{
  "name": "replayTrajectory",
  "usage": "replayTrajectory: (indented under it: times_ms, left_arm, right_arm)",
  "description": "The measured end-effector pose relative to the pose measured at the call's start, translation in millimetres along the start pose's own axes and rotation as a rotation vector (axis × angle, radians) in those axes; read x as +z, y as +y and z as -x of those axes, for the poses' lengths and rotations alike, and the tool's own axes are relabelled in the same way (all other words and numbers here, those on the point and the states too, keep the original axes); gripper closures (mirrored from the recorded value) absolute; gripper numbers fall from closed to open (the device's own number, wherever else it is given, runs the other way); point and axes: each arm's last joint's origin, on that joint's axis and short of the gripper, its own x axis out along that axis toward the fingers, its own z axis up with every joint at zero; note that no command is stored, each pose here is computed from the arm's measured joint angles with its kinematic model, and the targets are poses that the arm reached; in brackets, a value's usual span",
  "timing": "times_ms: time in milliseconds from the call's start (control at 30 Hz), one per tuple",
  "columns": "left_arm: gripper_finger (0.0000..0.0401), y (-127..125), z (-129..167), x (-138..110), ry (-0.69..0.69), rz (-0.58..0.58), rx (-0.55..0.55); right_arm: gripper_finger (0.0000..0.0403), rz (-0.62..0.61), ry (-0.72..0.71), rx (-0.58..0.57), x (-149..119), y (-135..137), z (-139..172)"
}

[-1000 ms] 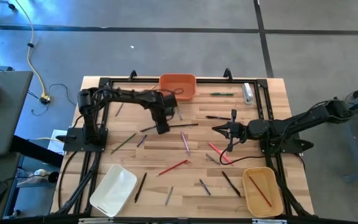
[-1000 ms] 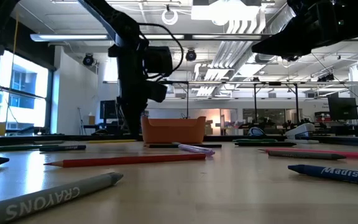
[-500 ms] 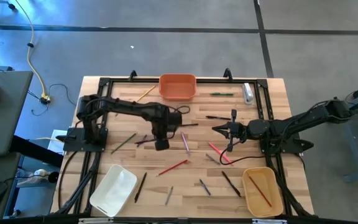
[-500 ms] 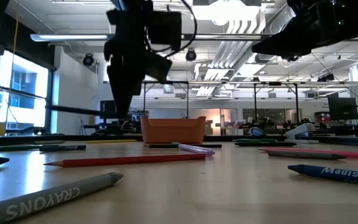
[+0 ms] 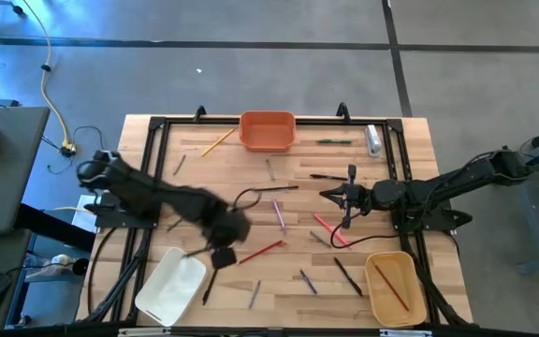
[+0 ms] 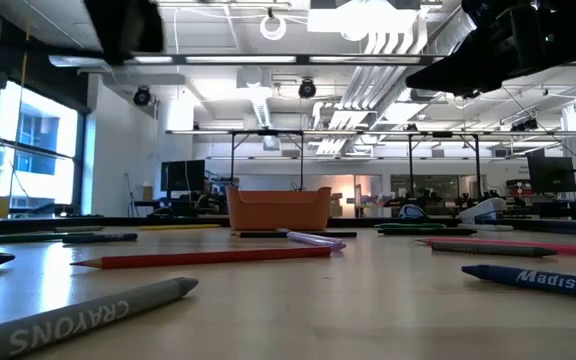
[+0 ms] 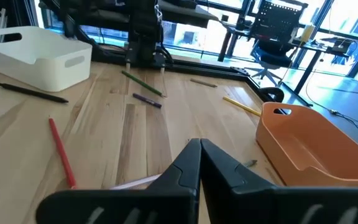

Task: Sort crayons/erasers/pens/pencils in bins
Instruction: Put the black pen into the white bin, then adjust the white bin

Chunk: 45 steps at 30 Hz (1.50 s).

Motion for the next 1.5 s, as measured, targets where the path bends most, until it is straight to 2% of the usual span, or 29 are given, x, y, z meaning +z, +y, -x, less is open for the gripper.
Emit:
replayTrajectory:
  times_ms: [133,233,367,500,633,833,967,1300,1500]
  left_arm:
    - [0.0396,-25,15,-39,-0.051,0.13,-0.02]
    - [0.0396,-37,15,-66,-0.072,0.225,-0.004]
    - [0.0396,-44,-5,-96,-0.075,0.333,0.014]
    - [0.0396,-42,-34,-113,-0.07,0.381,-0.009]
    - [0.0396,-37,-57,-120,-0.059,0.428,-0.077]
    - [0.0396,-25,-78,-128,-0.035,0.476,-0.07]
    - [0.0384,-24,-80,-130,-0.026,0.477,-0.065]
    - [0.0308,-23,-75,-130,-0.007,0.463,-0.089]
    - [0.0305,-17,-59,-130,-0.032,0.406,-0.126]
  right_arm:
    - [0.0403,-0.007,-0.004,-0.001,0,0,0]
    - [0.0403,-0.009,-0.007,-0.001,1,0,0]
    - [0.0403,-0.017,-0.007,-0.001,1,0,0]
    - [0.0403,-0.013,-0.007,-0.001,1,0,0]
    - [0.0403,-0.01,-0.008,-0.001,1,0,0]
    - [0.0403,-0.007,-0.011,-0.001,1,0,0]
    - [0.0403,-0.009,-0.008,-0.001,1,0,0]
    - [0.0403,-0.004,-0.007,-0.001,1,0,0]
    - [0.0403,-0.004,-0.007,-0.001,1,0,0]
